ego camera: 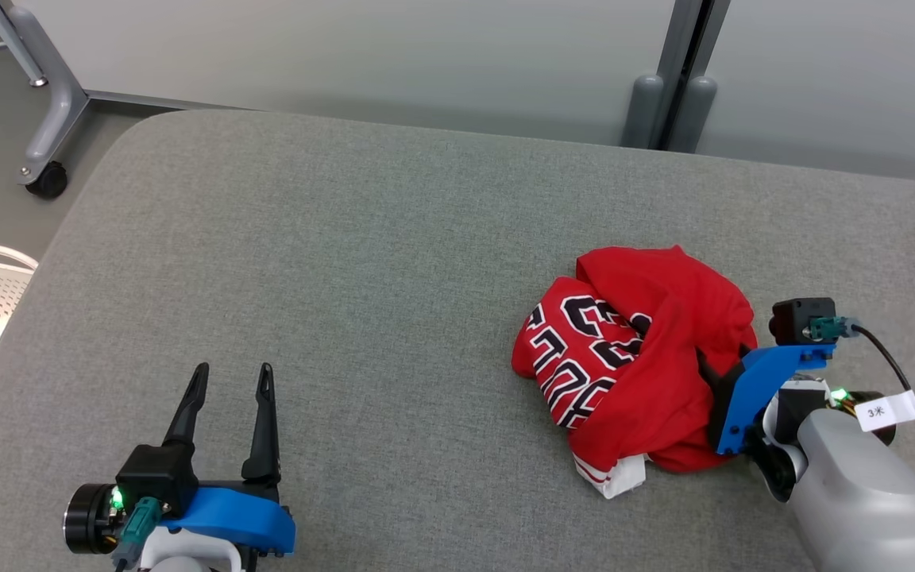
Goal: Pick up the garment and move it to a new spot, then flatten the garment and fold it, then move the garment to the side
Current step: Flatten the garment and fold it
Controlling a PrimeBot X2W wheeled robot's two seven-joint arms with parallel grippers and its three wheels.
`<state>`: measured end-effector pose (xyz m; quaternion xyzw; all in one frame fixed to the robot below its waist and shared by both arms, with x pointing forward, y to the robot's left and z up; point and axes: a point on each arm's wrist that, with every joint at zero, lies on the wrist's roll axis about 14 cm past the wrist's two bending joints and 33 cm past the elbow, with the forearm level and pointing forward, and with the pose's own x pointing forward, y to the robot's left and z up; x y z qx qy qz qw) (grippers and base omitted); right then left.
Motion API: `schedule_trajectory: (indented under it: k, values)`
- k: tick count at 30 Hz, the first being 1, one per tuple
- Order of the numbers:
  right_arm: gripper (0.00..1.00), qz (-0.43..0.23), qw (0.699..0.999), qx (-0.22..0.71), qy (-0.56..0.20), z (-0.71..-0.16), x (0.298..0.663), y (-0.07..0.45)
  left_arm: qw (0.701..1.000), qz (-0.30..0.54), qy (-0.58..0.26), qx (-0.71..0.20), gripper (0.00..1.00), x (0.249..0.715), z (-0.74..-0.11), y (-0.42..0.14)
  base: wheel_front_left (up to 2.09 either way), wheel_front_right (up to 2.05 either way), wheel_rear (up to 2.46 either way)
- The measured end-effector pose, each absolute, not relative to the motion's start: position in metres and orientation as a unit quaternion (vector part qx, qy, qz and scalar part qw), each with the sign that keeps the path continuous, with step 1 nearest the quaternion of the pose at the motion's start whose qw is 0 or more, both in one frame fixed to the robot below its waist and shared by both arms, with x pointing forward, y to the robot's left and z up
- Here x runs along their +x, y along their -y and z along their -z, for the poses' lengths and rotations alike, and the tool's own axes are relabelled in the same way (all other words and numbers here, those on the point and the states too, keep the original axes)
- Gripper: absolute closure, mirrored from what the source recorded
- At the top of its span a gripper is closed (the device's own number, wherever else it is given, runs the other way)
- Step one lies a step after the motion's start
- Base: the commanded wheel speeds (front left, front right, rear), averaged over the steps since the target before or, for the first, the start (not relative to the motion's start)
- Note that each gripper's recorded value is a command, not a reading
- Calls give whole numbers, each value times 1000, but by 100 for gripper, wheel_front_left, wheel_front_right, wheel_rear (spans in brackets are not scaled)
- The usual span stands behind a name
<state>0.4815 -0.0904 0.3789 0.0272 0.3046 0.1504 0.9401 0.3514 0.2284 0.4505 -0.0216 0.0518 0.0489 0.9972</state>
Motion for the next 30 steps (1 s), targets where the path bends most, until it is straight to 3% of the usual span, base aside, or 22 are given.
schedule_trajectory:
  k: [1,3,11,17,24,30]
  values:
    - [55,-150,939,32,-307,-377,480,89,997,-49,-52,-22,0,352,-450,-228,0,0,0]
    - [100,-152,945,41,-288,-383,483,86,997,-50,-52,-22,0,351,-451,-229,0,0,0]
    - [100,-189,971,32,-142,-451,499,65,997,-59,-32,-26,0,342,-462,-234,0,0,0]
    - [100,-276,959,39,-47,-512,497,-4,997,-65,-24,-28,0,336,-467,-236,0,0,0]
    - [100,-406,913,37,-7,-536,452,-92,996,-80,-24,-29,0,327,-467,-245,0,0,0]
    - [100,-543,836,61,-56,-507,359,-157,995,-91,-31,-31,0,322,-463,-250,0,0,0]
